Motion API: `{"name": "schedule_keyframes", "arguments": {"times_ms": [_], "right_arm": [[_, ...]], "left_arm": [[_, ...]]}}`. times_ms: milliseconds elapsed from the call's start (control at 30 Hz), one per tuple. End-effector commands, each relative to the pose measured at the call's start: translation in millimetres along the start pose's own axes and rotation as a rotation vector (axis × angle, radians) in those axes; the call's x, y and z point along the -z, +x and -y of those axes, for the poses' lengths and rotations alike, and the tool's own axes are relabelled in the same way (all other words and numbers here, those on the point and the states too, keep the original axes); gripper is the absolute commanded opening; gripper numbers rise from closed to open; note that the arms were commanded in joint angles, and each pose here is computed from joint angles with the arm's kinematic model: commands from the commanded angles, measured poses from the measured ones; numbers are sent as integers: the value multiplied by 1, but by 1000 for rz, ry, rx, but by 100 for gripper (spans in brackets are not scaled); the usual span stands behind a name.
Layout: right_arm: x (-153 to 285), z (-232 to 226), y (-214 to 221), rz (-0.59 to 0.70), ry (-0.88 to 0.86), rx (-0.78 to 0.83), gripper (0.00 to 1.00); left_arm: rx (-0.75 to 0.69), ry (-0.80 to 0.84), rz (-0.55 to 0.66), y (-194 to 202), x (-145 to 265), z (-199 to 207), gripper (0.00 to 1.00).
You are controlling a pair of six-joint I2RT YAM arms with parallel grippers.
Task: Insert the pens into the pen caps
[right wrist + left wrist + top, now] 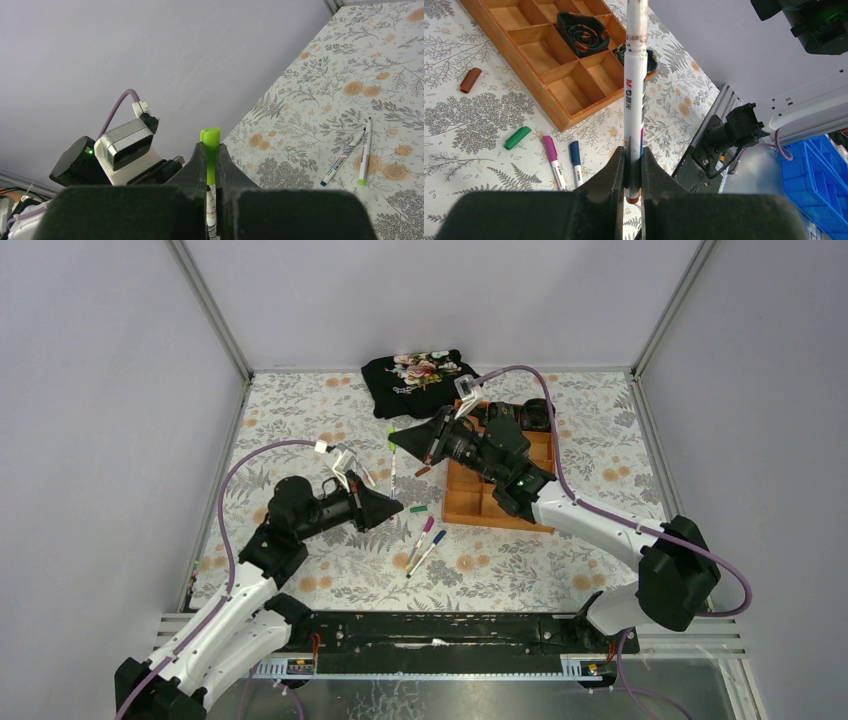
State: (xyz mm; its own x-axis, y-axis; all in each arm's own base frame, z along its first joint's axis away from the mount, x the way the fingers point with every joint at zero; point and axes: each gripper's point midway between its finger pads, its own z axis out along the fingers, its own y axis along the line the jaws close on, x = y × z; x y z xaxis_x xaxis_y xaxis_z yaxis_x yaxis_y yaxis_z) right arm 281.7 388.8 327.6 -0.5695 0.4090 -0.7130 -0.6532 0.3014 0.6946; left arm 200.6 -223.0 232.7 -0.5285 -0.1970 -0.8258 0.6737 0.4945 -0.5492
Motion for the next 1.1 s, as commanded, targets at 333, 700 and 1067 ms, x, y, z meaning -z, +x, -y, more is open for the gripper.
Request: {"name": "schedule_keyframes", "arguments": {"times_ms": [333,700,1067], "right_arm": [[26,-16,16,-36,-81,48,0],[39,-9,61,-98,-76,13,0],[45,-26,12,-24,-44,51,61]], "left_arm": [[-45,20,111,-35,-3,12,0],[-32,61,195,-64,-4,28,0],[-36,154,117,-41,3,42,0]]}}
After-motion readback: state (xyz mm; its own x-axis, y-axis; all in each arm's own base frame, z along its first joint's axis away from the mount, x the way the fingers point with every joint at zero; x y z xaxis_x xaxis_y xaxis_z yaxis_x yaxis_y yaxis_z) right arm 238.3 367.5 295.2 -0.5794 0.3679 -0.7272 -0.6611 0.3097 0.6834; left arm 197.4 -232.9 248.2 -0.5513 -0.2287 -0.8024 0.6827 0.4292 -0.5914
